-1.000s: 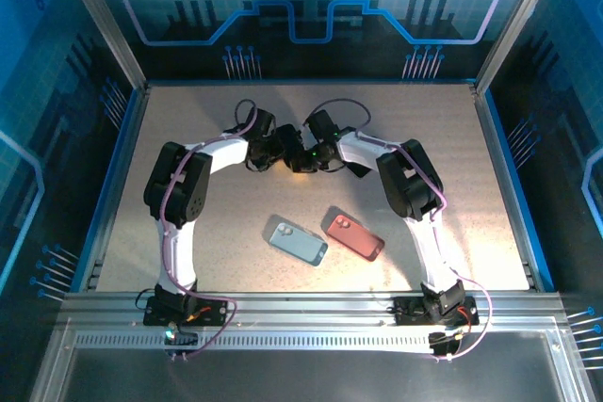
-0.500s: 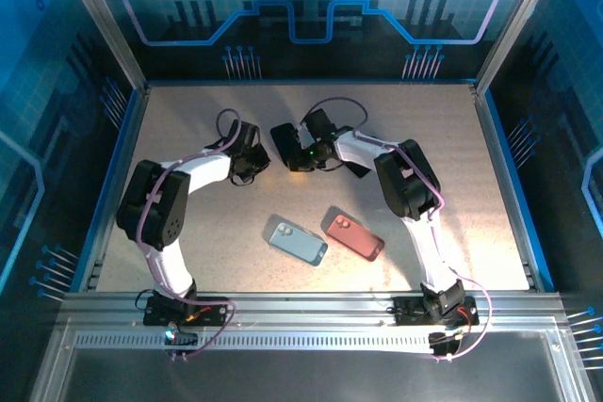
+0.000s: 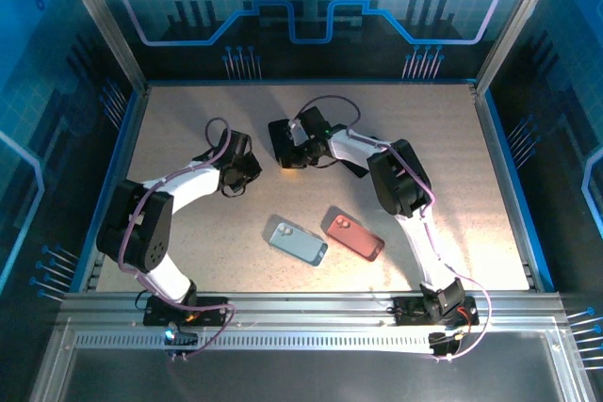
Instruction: Put the phone into the phone case
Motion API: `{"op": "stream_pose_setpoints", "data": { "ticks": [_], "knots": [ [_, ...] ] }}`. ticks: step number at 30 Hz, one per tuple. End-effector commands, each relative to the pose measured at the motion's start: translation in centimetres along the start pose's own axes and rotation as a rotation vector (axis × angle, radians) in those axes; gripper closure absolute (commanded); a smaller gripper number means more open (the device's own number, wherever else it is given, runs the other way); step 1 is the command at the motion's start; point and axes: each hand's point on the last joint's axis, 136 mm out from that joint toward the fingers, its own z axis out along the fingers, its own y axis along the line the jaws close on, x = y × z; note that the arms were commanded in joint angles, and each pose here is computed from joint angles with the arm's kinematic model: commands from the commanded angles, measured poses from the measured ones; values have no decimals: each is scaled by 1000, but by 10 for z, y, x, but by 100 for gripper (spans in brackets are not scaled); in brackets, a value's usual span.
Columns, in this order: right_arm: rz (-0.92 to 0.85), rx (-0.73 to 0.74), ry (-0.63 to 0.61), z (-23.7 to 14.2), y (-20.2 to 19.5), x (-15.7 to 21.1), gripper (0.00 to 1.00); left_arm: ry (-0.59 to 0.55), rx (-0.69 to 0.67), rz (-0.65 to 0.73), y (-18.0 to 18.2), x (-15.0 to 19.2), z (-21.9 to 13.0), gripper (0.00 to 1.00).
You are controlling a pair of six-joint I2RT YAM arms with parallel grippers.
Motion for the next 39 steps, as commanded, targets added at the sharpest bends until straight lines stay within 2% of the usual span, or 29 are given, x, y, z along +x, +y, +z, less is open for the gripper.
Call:
{"op": "stream_pose_setpoints", "data": {
  "ticks": [1,4,7,10,12,15,18,21,25,39],
  "knots": [
    [-43,-30,30,13,12,9,98,6,-38,-3,8,4,0,100],
    [-49,-41,4,-5,25,10,97,22,-54,13,6,8,1,100],
    [-58,-25,-56,-44,40,9,94,57,-93,45,4,20,-4,100],
    [-74,-3,-94,-81,44,15,79,79,-95,112,-8,37,-7,100],
    [-85,52,-134,-99,31,22,75,80,-77,171,-18,49,1,100],
    [-55,169,-156,-115,-5,38,65,139,7,189,-37,70,25,100],
    [-30,292,-127,-127,-36,59,55,189,89,186,-50,84,44,100],
    [-28,395,-118,-139,-57,71,51,199,117,174,-52,89,49,100],
    [24,412,-124,-153,-73,82,43,163,151,184,-59,85,36,100],
    [223,385,-127,-181,-125,88,35,45,199,181,-68,69,-15,97]
  ]
}}
